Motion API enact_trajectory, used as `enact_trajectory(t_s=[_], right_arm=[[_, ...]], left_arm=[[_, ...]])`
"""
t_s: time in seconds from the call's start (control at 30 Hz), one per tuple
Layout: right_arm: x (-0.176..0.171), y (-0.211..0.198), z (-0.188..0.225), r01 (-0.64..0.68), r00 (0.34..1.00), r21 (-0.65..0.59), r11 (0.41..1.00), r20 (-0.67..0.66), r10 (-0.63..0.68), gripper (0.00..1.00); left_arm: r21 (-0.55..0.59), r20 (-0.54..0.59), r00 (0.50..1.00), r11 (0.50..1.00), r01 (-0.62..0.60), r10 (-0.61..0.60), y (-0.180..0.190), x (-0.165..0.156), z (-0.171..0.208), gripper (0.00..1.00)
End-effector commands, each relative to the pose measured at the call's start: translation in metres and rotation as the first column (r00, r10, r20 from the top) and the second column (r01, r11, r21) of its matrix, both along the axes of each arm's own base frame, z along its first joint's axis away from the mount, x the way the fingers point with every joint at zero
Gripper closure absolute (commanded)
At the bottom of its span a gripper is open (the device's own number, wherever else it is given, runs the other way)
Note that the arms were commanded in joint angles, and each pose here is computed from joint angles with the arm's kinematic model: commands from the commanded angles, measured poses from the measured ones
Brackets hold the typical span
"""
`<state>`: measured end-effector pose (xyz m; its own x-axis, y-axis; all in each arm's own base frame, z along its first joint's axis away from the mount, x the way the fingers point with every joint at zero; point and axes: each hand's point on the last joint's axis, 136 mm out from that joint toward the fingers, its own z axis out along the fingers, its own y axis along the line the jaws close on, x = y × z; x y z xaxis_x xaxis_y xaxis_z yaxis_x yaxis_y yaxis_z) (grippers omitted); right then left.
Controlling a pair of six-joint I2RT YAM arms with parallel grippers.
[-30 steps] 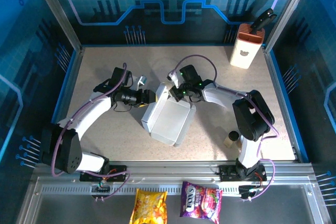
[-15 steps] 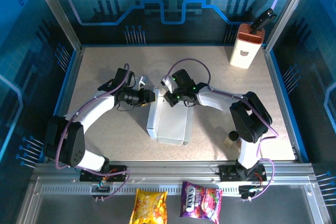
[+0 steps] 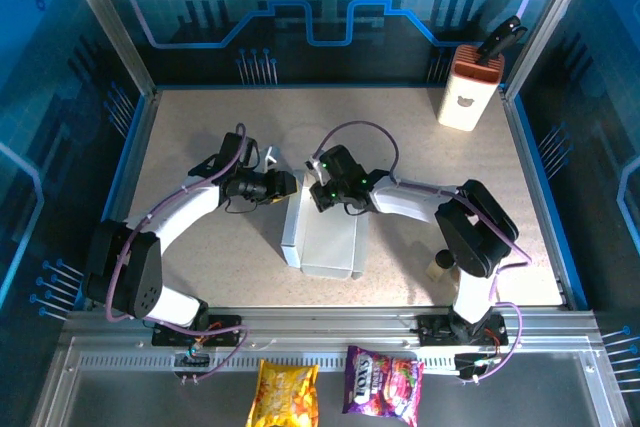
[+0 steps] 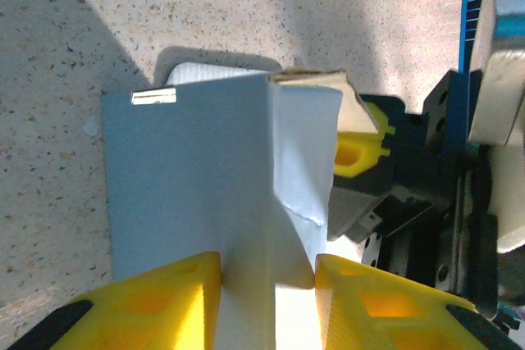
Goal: Fold the paper box
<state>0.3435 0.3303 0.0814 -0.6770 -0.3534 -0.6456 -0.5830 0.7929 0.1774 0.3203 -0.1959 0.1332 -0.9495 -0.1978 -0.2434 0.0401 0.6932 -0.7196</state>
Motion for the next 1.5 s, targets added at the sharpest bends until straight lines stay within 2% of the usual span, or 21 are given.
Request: enact_trajectory(t_s=[0.0,0.4,0.7,1.03,1.47], right_arm=[[-0.008,0.006,0.009,0.057,0.998,0.051,0.997,0.014,-0.057,0.96],[-0.017,0.001,-0.010,0.110,0.992,-0.003,0.994,0.068,-0.109,0.97],[-0.015,0.001,-0.009,0.113,0.991,-0.012,0.994,0.068,-0.112,0.96],[-0.017,0.002,-0.009,0.116,0.991,-0.002,0.993,0.061,-0.116,0.97],[-0.019,0.007,-0.007,0.106,0.993,0.017,0.994,0.058,-0.107,0.97]], left_arm=[[0.007,-0.032,0.999,1.000,-0.010,0.010,-0.001,-0.003,-0.013,0.65],[-0.006,-0.011,0.999,0.999,-0.039,0.039,-0.001,0.000,-0.005,0.64],[-0.031,0.061,0.991,0.992,-0.121,0.123,0.002,0.021,0.021,0.51],[-0.070,0.024,0.984,0.982,-0.177,0.179,-0.005,0.045,0.017,0.44],[-0.122,-0.041,0.979,0.971,-0.205,0.202,-0.014,0.055,0.006,0.44]])
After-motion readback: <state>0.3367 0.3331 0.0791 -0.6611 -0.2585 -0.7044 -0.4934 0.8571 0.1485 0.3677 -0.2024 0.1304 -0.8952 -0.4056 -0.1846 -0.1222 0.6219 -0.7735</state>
